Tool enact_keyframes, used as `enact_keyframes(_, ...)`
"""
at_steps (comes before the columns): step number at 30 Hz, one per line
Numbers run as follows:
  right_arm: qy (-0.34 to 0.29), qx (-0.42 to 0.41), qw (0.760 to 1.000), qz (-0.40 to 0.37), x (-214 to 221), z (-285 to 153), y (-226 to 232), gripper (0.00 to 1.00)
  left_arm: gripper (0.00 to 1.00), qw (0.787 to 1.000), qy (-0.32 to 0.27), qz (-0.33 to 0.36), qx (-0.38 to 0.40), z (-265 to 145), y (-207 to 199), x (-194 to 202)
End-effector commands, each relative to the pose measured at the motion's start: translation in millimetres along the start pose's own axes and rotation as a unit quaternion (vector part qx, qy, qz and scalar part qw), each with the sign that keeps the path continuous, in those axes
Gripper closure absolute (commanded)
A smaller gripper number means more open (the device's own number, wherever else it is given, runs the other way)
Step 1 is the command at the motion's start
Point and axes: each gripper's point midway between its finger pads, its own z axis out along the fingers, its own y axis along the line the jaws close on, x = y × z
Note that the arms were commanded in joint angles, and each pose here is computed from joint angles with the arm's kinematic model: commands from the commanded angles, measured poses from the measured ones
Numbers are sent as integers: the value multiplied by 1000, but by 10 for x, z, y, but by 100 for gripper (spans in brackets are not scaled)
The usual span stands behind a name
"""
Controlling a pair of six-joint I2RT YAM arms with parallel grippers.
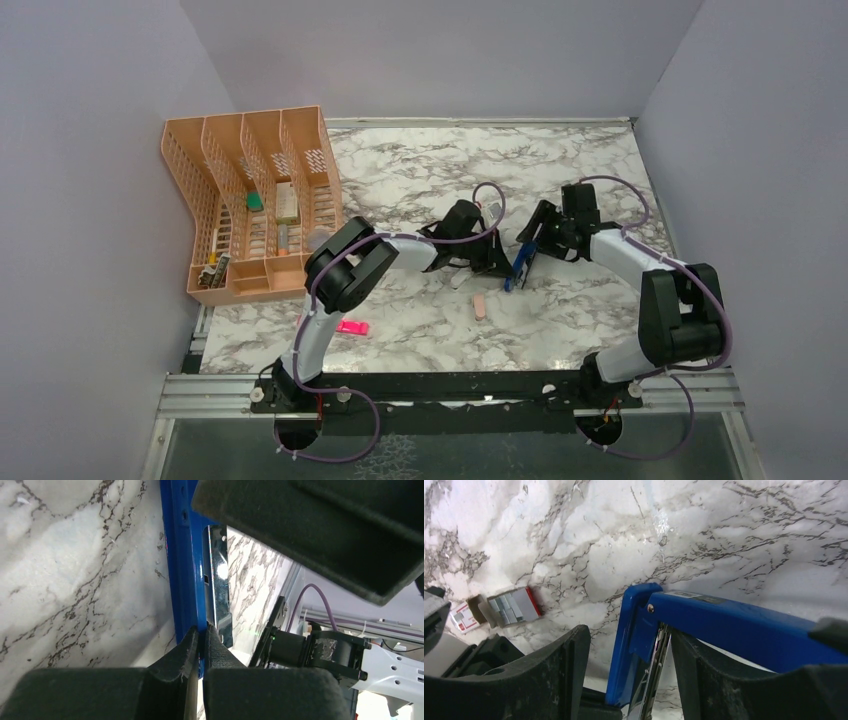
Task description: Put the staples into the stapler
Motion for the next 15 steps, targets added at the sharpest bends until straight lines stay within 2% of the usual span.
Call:
enact_keyframes(1,-7,-23,1000,-15,6,-2,66,36,100,999,-1,11,33,25,-109,-80)
enact_keyframes(9,-4,21,1000,-14,-13,39,-74,31,100,999,-16,-49,9,-32,168,-129)
enact_keyframes(15,-9,21,999,-34,-103,15,-2,24,100,997,-19,-71,-7,-66,366,-123)
